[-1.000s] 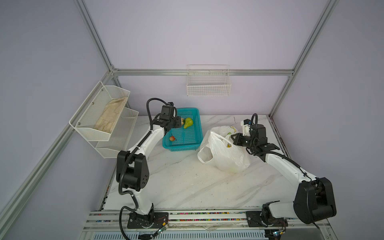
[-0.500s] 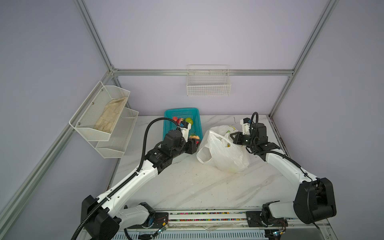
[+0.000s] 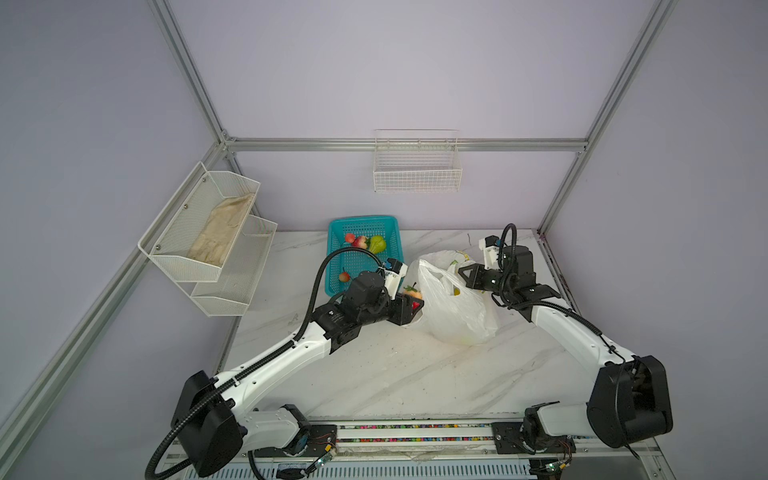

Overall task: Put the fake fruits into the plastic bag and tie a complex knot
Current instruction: 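Carry the apple with left gripper into the bag opening, then open left gripper to drop the apple inside the bag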

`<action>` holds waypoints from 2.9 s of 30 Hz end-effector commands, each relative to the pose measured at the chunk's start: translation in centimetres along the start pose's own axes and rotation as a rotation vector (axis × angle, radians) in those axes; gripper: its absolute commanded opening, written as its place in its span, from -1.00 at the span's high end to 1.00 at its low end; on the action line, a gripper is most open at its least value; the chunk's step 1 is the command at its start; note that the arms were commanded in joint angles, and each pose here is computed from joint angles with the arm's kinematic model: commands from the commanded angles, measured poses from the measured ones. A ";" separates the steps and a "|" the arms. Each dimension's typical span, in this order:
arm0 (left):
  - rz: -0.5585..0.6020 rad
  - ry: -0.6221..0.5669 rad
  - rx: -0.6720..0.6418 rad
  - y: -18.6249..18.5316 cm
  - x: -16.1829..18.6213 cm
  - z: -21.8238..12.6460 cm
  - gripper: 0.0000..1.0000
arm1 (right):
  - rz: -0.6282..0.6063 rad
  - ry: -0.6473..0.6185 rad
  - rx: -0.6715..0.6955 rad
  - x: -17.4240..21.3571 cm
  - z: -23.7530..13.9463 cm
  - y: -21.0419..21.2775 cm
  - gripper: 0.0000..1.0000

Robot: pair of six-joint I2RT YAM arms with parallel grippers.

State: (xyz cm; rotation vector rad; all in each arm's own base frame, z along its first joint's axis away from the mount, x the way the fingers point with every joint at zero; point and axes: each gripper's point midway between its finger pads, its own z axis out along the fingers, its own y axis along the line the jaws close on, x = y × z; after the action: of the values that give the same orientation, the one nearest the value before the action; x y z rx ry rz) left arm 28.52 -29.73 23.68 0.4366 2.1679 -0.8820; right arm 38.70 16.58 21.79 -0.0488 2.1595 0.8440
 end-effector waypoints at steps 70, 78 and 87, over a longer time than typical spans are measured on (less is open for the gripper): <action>0.219 0.131 0.208 -3.0 1.4 5.8 -0.53 | 0.016 -0.028 0.020 -0.6 -1.6 0.0 0.89; 0.173 -0.033 0.138 0.0 -3.0 -0.4 -0.50 | 0.014 -0.062 0.078 -1.2 -1.8 -1.3 0.90; 0.050 -0.260 -0.124 8.2 -9.5 -3.9 -0.49 | 0.007 -0.075 0.064 -1.9 -1.6 -1.1 0.90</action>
State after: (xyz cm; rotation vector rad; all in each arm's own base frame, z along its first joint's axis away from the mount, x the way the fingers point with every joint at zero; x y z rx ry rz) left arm 34.48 -24.01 29.49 0.4422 1.9454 -0.8255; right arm 39.11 14.51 22.51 0.0353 2.1410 0.7759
